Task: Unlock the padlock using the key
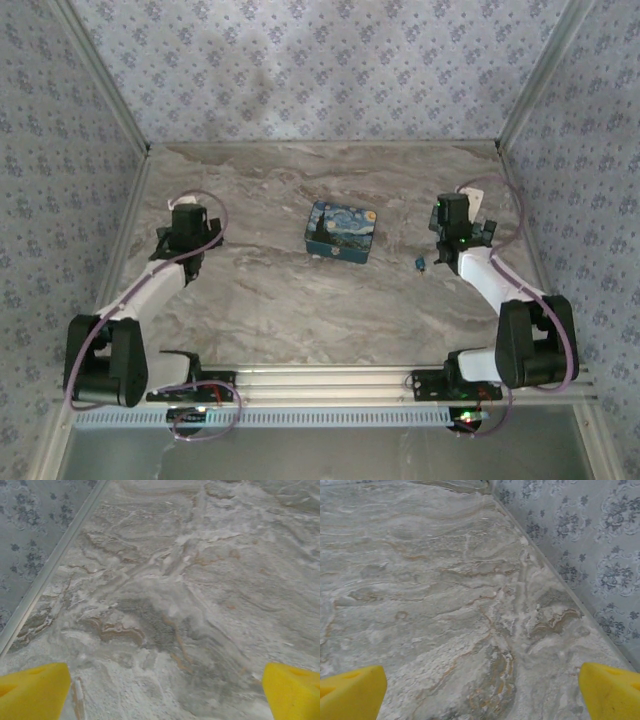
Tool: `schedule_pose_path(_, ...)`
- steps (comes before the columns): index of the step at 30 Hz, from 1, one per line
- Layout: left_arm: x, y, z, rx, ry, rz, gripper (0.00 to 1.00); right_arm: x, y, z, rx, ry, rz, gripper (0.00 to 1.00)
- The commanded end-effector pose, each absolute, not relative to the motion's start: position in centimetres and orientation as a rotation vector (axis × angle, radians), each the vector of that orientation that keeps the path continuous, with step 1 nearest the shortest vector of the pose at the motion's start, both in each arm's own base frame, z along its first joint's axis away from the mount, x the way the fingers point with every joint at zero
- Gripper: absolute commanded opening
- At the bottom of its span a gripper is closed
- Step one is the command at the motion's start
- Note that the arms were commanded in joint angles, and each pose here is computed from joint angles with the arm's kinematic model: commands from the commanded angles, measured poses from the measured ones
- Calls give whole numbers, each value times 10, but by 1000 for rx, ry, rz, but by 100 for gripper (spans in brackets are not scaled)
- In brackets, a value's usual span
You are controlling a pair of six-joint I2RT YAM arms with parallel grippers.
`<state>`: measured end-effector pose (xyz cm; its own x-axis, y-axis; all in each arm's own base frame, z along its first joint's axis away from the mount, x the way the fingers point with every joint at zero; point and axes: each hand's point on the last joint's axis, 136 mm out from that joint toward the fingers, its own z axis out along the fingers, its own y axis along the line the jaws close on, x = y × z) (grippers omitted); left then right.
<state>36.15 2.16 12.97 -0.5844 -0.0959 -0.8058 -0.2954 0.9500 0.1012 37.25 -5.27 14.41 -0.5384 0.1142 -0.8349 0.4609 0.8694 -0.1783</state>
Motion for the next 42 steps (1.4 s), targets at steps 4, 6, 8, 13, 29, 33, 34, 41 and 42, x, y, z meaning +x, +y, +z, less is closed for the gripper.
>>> schedule_pose_path(4,385,32,119,-270,2090,309,98,378,-69,142,414,2018,-549,100)
schedule_pose_path(6,389,31,118,-267,2044,296,98,377,-72,139,414,1993,-558,100)
schedule_pose_path(8,390,31,113,-242,2037,306,98,376,-74,135,412,1985,-530,100)
schedule_pose_path(13,387,27,114,-168,1911,272,98,381,-67,120,378,1954,-409,100)
schedule_pose_path(29,394,29,92,-166,1930,161,98,385,-39,88,168,1932,-231,100)
schedule_pose_path(33,393,29,92,-167,1931,161,98,385,-39,89,163,1932,-231,100)
schedule_pose_path(34,393,29,92,-167,1931,162,98,385,-38,89,163,1928,-229,100)
schedule_pose_path(41,393,29,91,-167,1932,162,98,386,-39,88,164,1935,-221,100)
schedule_pose_path(42,393,30,92,-166,1932,163,98,386,-38,89,164,1934,-220,100)
